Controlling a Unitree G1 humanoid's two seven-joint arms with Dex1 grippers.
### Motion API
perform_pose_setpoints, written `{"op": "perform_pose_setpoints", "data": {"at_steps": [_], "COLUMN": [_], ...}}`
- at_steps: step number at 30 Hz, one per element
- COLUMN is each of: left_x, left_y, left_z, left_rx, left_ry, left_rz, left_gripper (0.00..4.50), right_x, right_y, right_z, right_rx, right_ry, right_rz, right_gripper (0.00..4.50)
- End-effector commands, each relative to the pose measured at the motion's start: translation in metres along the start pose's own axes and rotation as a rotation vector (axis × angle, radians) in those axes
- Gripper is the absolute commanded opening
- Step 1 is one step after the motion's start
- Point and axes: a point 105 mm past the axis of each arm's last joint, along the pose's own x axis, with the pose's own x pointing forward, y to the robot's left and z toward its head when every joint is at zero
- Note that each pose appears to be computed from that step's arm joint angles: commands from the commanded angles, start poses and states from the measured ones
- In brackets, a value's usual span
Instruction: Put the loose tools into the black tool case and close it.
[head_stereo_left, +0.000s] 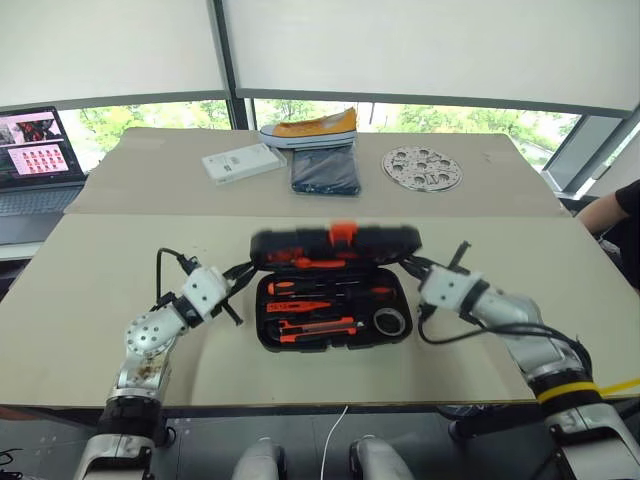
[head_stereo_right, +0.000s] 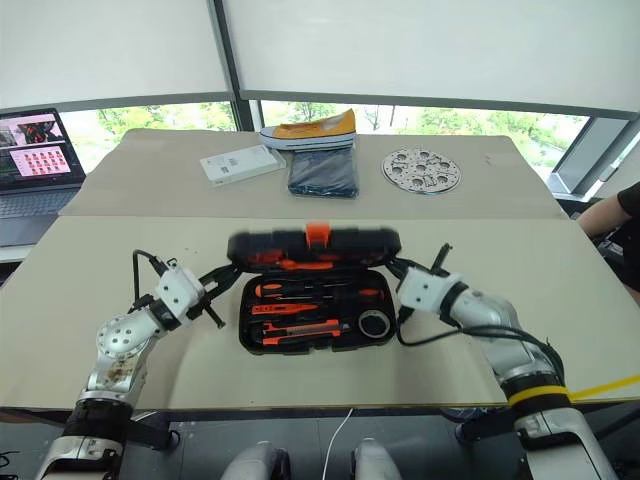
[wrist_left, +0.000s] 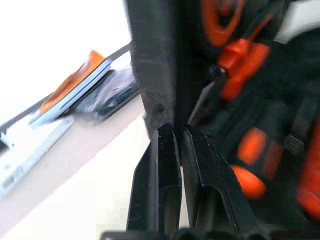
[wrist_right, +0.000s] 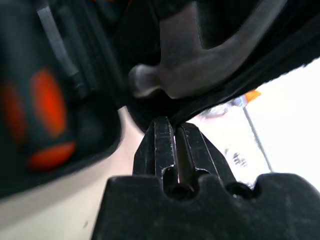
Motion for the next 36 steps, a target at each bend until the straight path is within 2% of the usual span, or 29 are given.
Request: {"op": "perform_pose_setpoints", "data": {"at_steps": [1,3,4,5,6,8,9,12,16,17,19,21,25,29,33,36], "left_x": [-0.019,-0.029,-0.034,-0.040,-0.045,-0.044,-0.040,-0.017,0.023,0.032,0.048,0.058,0.062,0.058,0.051,0.036], "left_y": [0.006,0.013,0.016,0.022,0.027,0.032,0.033,0.040,0.044,0.045,0.044,0.039,0.034,0.021,0.008,-0.001], "left_z": [-0.012,-0.020,-0.024,-0.031,-0.035,-0.038,-0.039,-0.038,-0.032,-0.032,-0.031,-0.032,-0.036,-0.036,-0.027,-0.030], "left_rx": [0.025,-0.014,-0.039,-0.110,-0.167,-0.236,-0.244,-0.281,-0.313,-0.319,-0.316,-0.321,-0.225,-0.373,-0.445,-0.500], "left_ry": [0.041,0.079,0.098,0.129,0.148,0.156,0.165,0.164,0.150,0.157,0.166,0.187,0.237,0.199,0.104,0.098], "left_rz": [-0.009,0.015,0.028,0.047,0.057,0.053,0.050,0.046,0.000,-0.007,-0.039,-0.097,-0.199,-0.282,-0.303,-0.248], "left_gripper": [1.78,2.51,3.00,3.27,3.27,3.34,3.34,2.63,1.24,0.89,0.16,0.07,0.07,0.07,0.07,0.07], "right_x": [-0.018,-0.027,-0.031,-0.044,-0.054,-0.071,-0.075,-0.087,-0.086,-0.084,-0.075,-0.068,-0.042,-0.031,-0.013,0.007], "right_y": [-0.009,-0.009,-0.008,-0.008,-0.010,-0.011,-0.007,0.011,0.035,0.042,0.053,0.063,0.062,0.068,0.056,0.040], "right_z": [-0.014,-0.017,-0.018,-0.022,-0.025,-0.032,-0.029,-0.003,0.032,0.038,0.046,0.047,0.053,0.057,0.051,0.043], "right_rx": [-0.036,-0.023,-0.013,0.052,0.158,0.418,0.487,0.587,0.674,0.682,0.677,0.688,0.739,0.780,0.820,0.807], "right_ry": [0.026,0.028,0.030,0.048,0.057,0.098,0.094,0.049,0.011,0.008,0.007,0.049,0.048,0.061,0.074,0.085], "right_rz": [-0.033,-0.023,-0.013,-0.013,-0.028,-0.057,-0.025,0.153,0.329,0.368,0.416,0.462,0.441,0.474,0.366,0.256], "right_gripper": [1.69,2.32,2.80,3.06,3.06,2.74,2.49,1.49,0.16,0.00,0.00,0.00,0.00,0.00,0.00,0.00]}}
